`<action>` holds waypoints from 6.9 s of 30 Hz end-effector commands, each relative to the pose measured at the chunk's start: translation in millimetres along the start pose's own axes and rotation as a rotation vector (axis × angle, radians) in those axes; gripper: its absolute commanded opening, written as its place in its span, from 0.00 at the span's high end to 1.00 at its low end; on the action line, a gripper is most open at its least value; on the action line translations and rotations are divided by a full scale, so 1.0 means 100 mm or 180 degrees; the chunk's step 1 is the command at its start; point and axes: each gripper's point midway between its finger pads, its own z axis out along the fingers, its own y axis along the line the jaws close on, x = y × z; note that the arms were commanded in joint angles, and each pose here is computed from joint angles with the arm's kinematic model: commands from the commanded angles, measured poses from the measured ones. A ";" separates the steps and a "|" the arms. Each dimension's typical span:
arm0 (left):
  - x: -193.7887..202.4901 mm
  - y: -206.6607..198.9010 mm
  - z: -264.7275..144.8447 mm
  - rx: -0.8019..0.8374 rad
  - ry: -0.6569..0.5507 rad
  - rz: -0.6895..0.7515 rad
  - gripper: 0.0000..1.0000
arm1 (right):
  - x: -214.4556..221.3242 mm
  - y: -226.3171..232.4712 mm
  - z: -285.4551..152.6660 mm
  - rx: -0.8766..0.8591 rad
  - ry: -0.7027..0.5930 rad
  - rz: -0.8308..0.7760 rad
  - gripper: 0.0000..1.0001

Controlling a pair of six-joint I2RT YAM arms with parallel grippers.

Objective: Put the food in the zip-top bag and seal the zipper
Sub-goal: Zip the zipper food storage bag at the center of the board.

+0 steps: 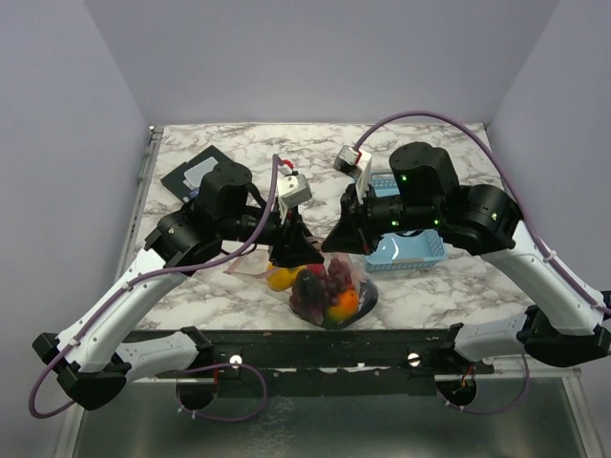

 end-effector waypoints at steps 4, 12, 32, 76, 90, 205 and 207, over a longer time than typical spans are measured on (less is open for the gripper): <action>0.05 0.09 0.03 -0.0114 0.0063 0.0062 1.00 | -0.23 0.03 0.00 -0.0023 -0.0303 -0.0027 0.99; -0.03 0.04 -0.05 -0.0160 -0.0029 0.0137 1.00 | -0.15 0.01 -0.03 -0.0007 -0.0296 -0.0062 0.99; -0.28 -0.28 -0.21 0.0062 -0.0323 0.0156 1.00 | 0.01 0.21 -0.29 -0.0389 -0.0831 -0.0626 0.43; -0.28 -0.41 -0.21 0.0312 -0.0316 0.0192 1.00 | 0.02 0.20 0.06 -0.0643 -0.0758 -0.0716 0.80; -0.24 -0.39 -0.19 0.0326 -0.0280 0.0164 1.00 | -0.02 0.27 0.02 -0.0731 -0.0771 -0.0725 0.99; -0.24 -0.40 -0.05 0.0608 -0.0308 0.0094 1.00 | -0.36 0.04 -0.76 0.0282 -0.1440 -0.0697 0.99; -0.23 -0.40 -0.05 0.0604 -0.0304 0.0083 1.00 | -0.39 0.01 -0.82 0.0364 -0.1489 -0.0701 1.00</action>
